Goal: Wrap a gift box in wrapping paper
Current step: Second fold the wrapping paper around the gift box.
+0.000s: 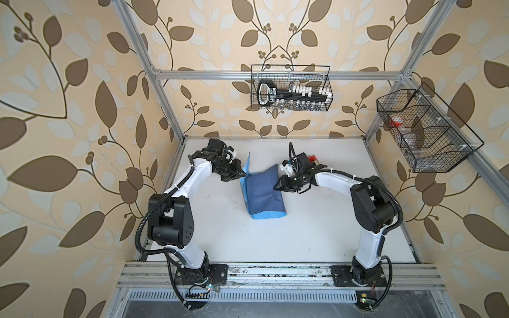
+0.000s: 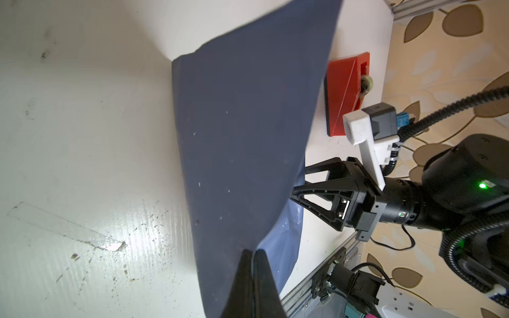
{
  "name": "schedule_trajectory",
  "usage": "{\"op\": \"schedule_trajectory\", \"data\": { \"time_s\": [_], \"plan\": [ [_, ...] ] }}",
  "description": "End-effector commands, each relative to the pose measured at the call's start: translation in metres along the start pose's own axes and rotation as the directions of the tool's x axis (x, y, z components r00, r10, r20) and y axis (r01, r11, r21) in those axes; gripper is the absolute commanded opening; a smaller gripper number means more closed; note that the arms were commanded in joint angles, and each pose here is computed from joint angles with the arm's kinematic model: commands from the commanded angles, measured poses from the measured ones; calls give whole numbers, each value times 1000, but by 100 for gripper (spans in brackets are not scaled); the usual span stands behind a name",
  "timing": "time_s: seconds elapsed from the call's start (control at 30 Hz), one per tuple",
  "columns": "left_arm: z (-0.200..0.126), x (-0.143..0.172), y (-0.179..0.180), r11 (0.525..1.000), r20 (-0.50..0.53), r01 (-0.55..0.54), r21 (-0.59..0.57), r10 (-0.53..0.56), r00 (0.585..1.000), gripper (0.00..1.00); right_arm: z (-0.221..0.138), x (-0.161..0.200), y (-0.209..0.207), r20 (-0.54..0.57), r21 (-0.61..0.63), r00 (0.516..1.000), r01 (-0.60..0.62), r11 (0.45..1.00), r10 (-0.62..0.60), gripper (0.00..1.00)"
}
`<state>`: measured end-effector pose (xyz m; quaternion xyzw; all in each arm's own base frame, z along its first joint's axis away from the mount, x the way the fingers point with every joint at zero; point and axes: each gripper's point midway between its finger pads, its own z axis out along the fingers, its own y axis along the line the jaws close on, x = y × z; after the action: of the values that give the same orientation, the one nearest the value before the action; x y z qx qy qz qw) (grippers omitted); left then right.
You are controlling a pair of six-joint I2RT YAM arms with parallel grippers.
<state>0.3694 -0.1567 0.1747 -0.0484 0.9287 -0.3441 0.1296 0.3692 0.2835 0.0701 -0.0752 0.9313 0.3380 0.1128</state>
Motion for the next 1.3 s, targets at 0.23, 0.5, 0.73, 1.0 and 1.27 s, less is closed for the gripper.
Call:
{"op": "schedule_trajectory", "data": {
  "time_s": [0.23, 0.5, 0.73, 1.0, 1.27],
  "plan": [
    [34, 25, -1, 987, -97, -13, -161, -2, 995, 0, 20, 32, -45, -98, 169, 994, -34, 985, 51, 40],
    [54, 27, -7, 976, -112, -2, -216, -23, 993, 0, 19, 34, -45, -103, 177, 993, -31, 984, 50, 40],
    [69, 25, -26, 981, -140, 3, -195, -30, 990, 0, 19, 35, -45, -104, 181, 993, -29, 983, 49, 40],
    [96, 36, -54, 984, -189, -54, -168, 22, 982, 0, 21, 36, -41, -108, 180, 993, -25, 983, 45, 40],
    [111, 31, -76, 988, -189, -71, -138, 44, 981, 0, 21, 37, -39, -107, 179, 993, -24, 983, 44, 40]
  ]
}}
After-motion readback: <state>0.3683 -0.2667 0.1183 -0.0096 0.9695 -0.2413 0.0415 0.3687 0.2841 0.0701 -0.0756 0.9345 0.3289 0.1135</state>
